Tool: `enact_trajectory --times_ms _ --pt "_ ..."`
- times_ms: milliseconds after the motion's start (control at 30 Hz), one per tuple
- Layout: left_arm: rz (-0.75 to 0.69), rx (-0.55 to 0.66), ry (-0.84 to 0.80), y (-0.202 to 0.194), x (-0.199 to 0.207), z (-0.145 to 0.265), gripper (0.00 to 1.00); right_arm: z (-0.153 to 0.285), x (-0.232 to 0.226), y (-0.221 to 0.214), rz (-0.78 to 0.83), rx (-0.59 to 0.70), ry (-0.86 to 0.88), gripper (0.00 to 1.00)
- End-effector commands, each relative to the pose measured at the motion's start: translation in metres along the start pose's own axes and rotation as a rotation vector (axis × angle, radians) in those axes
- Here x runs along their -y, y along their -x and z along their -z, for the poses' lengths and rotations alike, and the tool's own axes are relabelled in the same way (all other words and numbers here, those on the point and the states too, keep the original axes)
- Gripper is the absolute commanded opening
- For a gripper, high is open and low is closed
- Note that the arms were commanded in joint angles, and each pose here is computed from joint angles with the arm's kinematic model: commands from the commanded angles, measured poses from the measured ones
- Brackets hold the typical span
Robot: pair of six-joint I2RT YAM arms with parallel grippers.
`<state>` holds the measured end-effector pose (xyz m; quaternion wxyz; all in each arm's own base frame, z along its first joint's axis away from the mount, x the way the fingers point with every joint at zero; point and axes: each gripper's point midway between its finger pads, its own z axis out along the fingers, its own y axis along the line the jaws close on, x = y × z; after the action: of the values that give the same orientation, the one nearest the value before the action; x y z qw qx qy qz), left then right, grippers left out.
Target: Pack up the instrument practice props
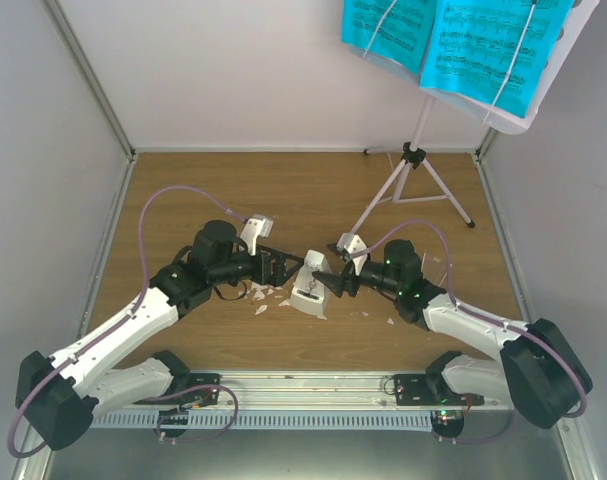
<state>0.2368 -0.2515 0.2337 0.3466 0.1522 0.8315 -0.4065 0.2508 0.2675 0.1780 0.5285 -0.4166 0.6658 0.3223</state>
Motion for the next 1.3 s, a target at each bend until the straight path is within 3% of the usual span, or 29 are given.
enact_trajectory --times_ms 0,1267 --pt "-0.056 0.023 -0.063 0.010 0.016 -0.001 0.98 0.000 0.001 0.005 -0.009 0.027 0.029 0.82" --pt "-0.104 -0.043 -0.154 0.013 0.027 -0.027 0.84 -0.014 0.018 0.002 -0.063 0.025 0.075 0.81"
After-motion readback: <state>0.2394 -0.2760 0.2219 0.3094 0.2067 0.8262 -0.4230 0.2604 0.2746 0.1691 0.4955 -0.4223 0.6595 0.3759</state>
